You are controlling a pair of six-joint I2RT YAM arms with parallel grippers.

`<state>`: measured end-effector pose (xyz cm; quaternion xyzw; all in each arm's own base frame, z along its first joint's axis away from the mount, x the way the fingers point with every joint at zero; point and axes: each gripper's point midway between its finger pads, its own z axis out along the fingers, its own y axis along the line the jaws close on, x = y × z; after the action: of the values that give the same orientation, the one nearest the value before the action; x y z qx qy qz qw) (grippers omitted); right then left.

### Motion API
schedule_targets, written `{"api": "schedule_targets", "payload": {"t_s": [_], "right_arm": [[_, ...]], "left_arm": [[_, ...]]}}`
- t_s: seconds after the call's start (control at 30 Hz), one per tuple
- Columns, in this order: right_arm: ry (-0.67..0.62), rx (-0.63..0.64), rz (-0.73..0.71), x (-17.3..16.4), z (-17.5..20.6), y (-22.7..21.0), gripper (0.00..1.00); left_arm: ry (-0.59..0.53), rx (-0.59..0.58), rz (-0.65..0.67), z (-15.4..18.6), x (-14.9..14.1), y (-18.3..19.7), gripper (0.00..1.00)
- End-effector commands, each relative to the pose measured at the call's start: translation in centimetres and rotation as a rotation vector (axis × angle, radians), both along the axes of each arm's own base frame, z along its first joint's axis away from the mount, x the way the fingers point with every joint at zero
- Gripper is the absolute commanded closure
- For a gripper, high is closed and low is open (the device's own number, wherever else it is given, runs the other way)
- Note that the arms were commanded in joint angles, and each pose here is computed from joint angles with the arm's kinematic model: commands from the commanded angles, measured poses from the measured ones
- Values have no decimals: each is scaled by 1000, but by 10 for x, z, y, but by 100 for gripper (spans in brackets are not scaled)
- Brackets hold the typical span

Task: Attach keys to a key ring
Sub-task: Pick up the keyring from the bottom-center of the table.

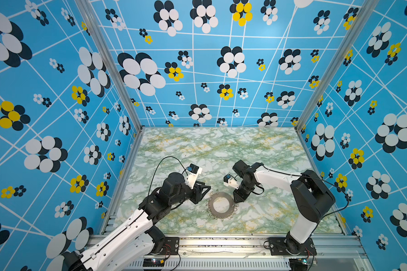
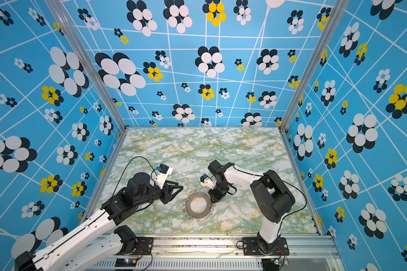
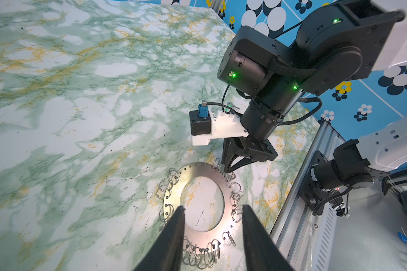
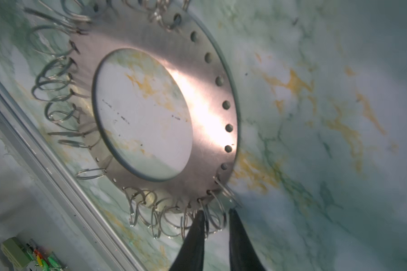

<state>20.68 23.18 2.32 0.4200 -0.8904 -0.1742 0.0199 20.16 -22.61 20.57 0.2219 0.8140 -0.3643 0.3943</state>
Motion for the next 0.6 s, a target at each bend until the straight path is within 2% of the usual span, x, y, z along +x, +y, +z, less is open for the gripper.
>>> {"api": "schedule_targets", "payload": {"t_s": [0.0,0.07,0.17,0.37,0.57], "right_arm": [[45,-3,-9,-4,2,1,82],[53,-5,-10,-5,2,0,86],[32,6,-14,-2,5,1,100],[-91,162,-20,3,42,16,100],[-396,473,34,8,126,36,100]], "left_arm": [[-10,-3,4,1,-1,3,58],[-12,-5,6,1,0,3,58],[-18,-6,6,3,-1,4,58],[-44,-11,7,12,0,5,58],[-113,-34,-55,37,-1,-5,58]]}}
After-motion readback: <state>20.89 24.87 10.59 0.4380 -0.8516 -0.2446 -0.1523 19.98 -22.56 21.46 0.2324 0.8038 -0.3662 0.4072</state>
